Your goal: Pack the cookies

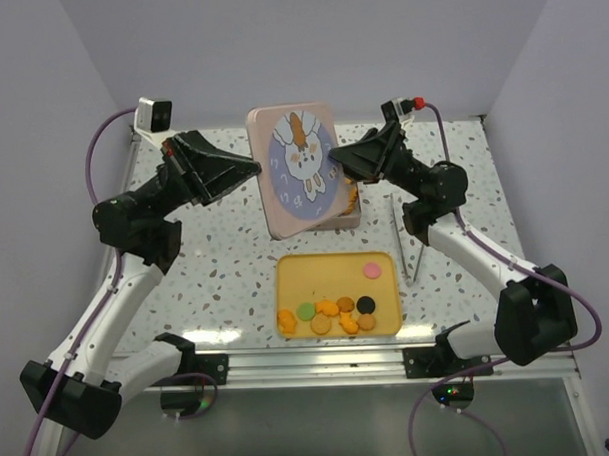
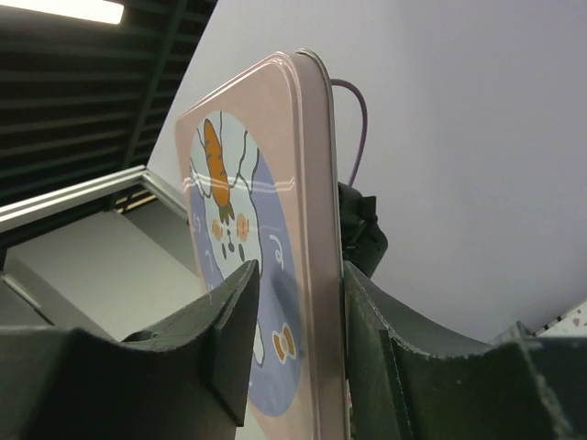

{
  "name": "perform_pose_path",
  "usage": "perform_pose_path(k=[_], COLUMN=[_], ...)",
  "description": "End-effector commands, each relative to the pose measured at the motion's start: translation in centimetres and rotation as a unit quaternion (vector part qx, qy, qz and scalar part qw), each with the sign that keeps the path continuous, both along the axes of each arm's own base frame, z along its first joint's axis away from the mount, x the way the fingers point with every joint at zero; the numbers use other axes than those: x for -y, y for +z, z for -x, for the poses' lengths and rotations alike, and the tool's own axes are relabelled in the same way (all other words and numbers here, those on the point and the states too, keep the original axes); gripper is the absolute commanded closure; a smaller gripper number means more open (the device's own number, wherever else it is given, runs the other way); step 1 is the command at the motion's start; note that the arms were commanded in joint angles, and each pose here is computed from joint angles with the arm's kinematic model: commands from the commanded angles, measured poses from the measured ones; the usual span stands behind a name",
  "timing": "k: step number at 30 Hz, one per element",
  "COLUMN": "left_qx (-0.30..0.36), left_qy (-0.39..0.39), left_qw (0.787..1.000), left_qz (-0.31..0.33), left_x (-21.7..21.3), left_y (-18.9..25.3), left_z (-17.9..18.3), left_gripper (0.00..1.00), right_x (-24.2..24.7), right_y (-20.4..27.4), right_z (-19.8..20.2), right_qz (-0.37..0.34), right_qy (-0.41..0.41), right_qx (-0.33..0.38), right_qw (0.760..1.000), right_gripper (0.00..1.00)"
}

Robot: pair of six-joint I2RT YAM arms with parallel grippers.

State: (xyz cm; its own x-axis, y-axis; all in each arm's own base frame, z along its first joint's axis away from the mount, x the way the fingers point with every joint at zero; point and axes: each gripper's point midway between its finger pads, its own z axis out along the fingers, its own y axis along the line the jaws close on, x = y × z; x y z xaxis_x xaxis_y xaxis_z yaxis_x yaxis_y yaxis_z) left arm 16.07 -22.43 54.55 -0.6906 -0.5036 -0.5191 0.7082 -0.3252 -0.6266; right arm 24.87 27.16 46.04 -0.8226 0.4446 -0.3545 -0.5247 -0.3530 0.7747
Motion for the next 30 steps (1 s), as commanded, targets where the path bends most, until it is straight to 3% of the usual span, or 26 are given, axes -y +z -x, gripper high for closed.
perform_pose_path(k=[1,9,12,14,17,20,23,24,30], left_qx=[0.023,-0.007,-0.025,-0.035,-0.059,-0.083,-0.102,-0.107,-0.142], left_qy=[0.012,0.019,0.024,0.033,0.054,0.067,0.075,0.085,0.124], left_qw=[0.999,1.0,0.999,0.999,0.997,0.994,0.991,0.989,0.972], left_qz=[0.025,0.016,0.008,0.003,-0.01,-0.027,-0.051,-0.065,-0.141], left_x=[-0.8,-0.7,-0.5,-0.5,-0.3,0.0,0.5,0.6,1.4], left_y=[0.8,-0.8,-1.8,-2.3,-3.6,-5.2,-6.8,-7.6,-11.5], left_z=[0.8,0.2,-0.5,-0.9,-2.0,-3.2,-4.5,-5.3,-9.5], left_gripper=[1.0,0.98,0.8,0.57,0.38,0.25,0.19,0.09,0.0], right_x=[0.8,0.8,0.9,1.0,0.9,1.0,1.4,1.7,3.2], right_y=[2.6,3.3,3.3,3.2,3.0,2.7,1.7,1.8,-0.6], right_z=[2.1,2.7,3.1,3.4,3.4,3.1,1.5,1.3,-2.7], right_qz=[-0.03,-0.014,-0.004,0.006,0.025,0.04,0.06,0.062,0.109], right_qy=[0.012,0.009,0.005,-0.001,-0.012,-0.03,-0.061,-0.071,-0.126], right_qx=[0.051,0.06,0.058,0.06,0.061,0.059,0.041,0.04,-0.009], right_qw=[0.998,0.998,0.998,0.998,0.998,0.997,0.996,0.995,0.986], right_gripper=[0.58,0.8,0.89,0.94,1.0,1.0,1.0,1.0,1.0])
